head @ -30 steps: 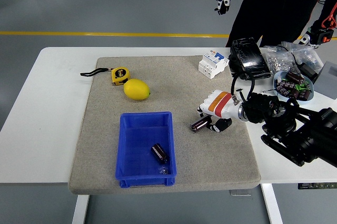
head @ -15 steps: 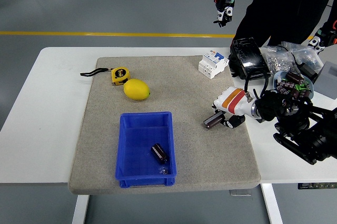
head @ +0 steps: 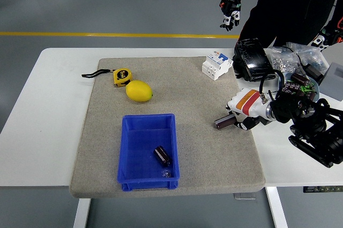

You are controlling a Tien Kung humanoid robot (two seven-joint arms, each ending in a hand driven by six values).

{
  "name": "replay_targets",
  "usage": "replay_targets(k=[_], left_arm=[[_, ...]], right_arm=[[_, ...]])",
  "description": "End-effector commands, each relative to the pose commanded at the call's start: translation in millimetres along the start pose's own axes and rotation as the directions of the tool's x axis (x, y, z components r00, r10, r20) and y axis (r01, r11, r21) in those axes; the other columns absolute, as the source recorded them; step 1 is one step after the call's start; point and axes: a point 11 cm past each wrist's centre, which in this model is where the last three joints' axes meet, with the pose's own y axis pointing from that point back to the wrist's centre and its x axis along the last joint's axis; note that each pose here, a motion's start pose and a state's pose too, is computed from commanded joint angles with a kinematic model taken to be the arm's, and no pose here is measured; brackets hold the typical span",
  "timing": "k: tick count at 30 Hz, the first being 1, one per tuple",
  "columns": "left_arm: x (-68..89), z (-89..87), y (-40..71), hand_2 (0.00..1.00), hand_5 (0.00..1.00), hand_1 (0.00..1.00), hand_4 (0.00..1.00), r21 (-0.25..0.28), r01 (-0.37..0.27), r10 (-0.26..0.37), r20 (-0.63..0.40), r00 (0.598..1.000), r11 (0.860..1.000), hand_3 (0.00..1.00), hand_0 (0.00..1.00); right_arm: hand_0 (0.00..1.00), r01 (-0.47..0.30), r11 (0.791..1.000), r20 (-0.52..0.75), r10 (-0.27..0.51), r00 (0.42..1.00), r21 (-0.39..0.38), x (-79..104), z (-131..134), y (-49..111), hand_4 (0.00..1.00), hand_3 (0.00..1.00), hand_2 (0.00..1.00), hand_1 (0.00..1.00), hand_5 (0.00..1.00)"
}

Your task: Pick up the battery,place it into the box

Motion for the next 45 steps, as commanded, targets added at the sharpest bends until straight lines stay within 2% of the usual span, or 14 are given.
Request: replay_targets(k=[4, 5, 16, 17, 22, 23, 28, 29, 34, 35, 40, 41, 45], left_arm=[[-0.2, 0.2, 0.1, 0.641, 0.589, 0.607, 0.629, 0.000, 0.001, -0.001, -0.001, 1.000, 1.000, 0.579, 0.587], [-0.3, 0.1, 0.0, 0.641, 0.589, 0.608, 0.627, 0.000, 0.001, -0.001, -0.001, 1.000, 1.000, 0.578, 0.586], [0.3, -1.8, -0.4, 0.641, 0.589, 0.608, 0.627, 0.003, 0.001, -0.001, -0.003, 1.000, 1.000, 0.578, 0.586], [0.4, -1.9, -0.4, 0.639, 0.590, 0.605, 0.627, 0.003, 0.001, -0.001, -0.002, 1.000, 1.000, 0.578, 0.585], [-0.6, -1.6, -0.2, 0.639, 0.590, 0.605, 0.627, 0.003, 0.004, -0.004, -0.002, 1.000, 1.000, 0.578, 0.585], [-1.2, -1.3, -0.1, 0.639, 0.590, 0.606, 0.627, 0.003, 0.005, -0.005, -0.001, 1.000, 1.000, 0.578, 0.585], [-2.3, -0.6, 0.2, 0.639, 0.590, 0.606, 0.627, 0.001, 0.007, -0.007, -0.003, 1.000, 1.000, 0.578, 0.585], [-2.5, -0.6, 0.2, 0.639, 0.591, 0.606, 0.627, 0.001, 0.008, -0.008, -0.003, 1.000, 1.000, 0.578, 0.583], [-2.8, 1.1, 0.5, 0.639, 0.591, 0.606, 0.627, -0.002, 0.009, -0.009, -0.004, 1.000, 1.000, 0.578, 0.583], [-2.9, 1.6, 0.7, 0.640, 0.590, 0.606, 0.627, -0.002, 0.009, -0.009, -0.004, 1.000, 1.000, 0.580, 0.585], [-2.9, 3.6, 1.0, 0.640, 0.590, 0.606, 0.627, -0.007, 0.010, -0.010, -0.002, 1.000, 1.000, 0.580, 0.585], [-3.0, 4.0, 1.1, 0.642, 0.591, 0.606, 0.627, -0.007, 0.010, -0.010, -0.002, 1.000, 1.000, 0.579, 0.584], [-3.4, 4.7, 1.2, 0.642, 0.591, 0.606, 0.627, -0.010, 0.012, -0.012, 0.000, 1.000, 1.000, 0.579, 0.584]], right_arm=[[0.565, -0.017, 1.000, 0.007, 0.017, 1.000, 0.009, 5.4, 0, 0.0, 0.931, 0.865, 0.778, 0.666, 0.309], [0.664, -0.020, 1.000, 0.009, 0.020, 1.000, 0.012, 6.6, 0, -0.1, 0.970, 0.943, 0.829, 0.706, 0.317], [0.694, -0.018, 0.999, 0.046, 0.017, 0.999, 0.033, 11.8, -2, 0.4, 0.993, 0.959, 0.839, 0.719, 0.320], [0.644, -0.024, 0.999, 0.053, 0.022, 0.998, 0.037, 12.1, -3, 0.4, 0.993, 0.891, 0.803, 0.685, 0.321], [0.644, -0.082, 0.996, 0.118, 0.076, 0.990, 0.045, 17.3, -12, -2.6, 0.993, 0.891, 0.803, 0.685, 0.321], [0.570, -0.094, 0.995, 0.132, 0.088, 0.987, 0.041, 18.9, -14, -4.3, 0.955, 0.828, 0.766, 0.647, 0.318], [0.570, -0.117, 0.993, 0.202, 0.112, 0.973, 0.014, 20.0, -17, -8.6, 0.955, 0.828, 0.766, 0.647, 0.318], [0.524, -0.119, 0.993, 0.217, 0.115, 0.969, 0.007, 19.4, -17, -9.3, 0.902, 0.755, 0.741, 0.622, 0.317], [0.524, -0.128, 0.992, 0.272, 0.128, 0.954, -0.019, 15.9, -20, -13.3, 0.902, 0.755, 0.741, 0.622, 0.317], [0.480, -0.128, 0.991, 0.277, 0.130, 0.952, -0.024, 15.2, -21, -14.2, 0.832, 0.652, 0.708, 0.590, 0.313], [0.480, -0.135, 0.990, 0.305, 0.142, 0.942, -0.044, 13.6, -22, -17.2, 0.832, 0.652, 0.708, 0.590, 0.313], [0.443, -0.134, 0.990, 0.310, 0.142, 0.940, -0.047, 13.3, -23, -17.7, 0.782, 0.598, 0.683, 0.550, 0.303], [0.443, -0.138, 0.989, 0.320, 0.149, 0.936, -0.058, 12.0, -23, -18.2, 0.782, 0.598, 0.683, 0.550, 0.303]])
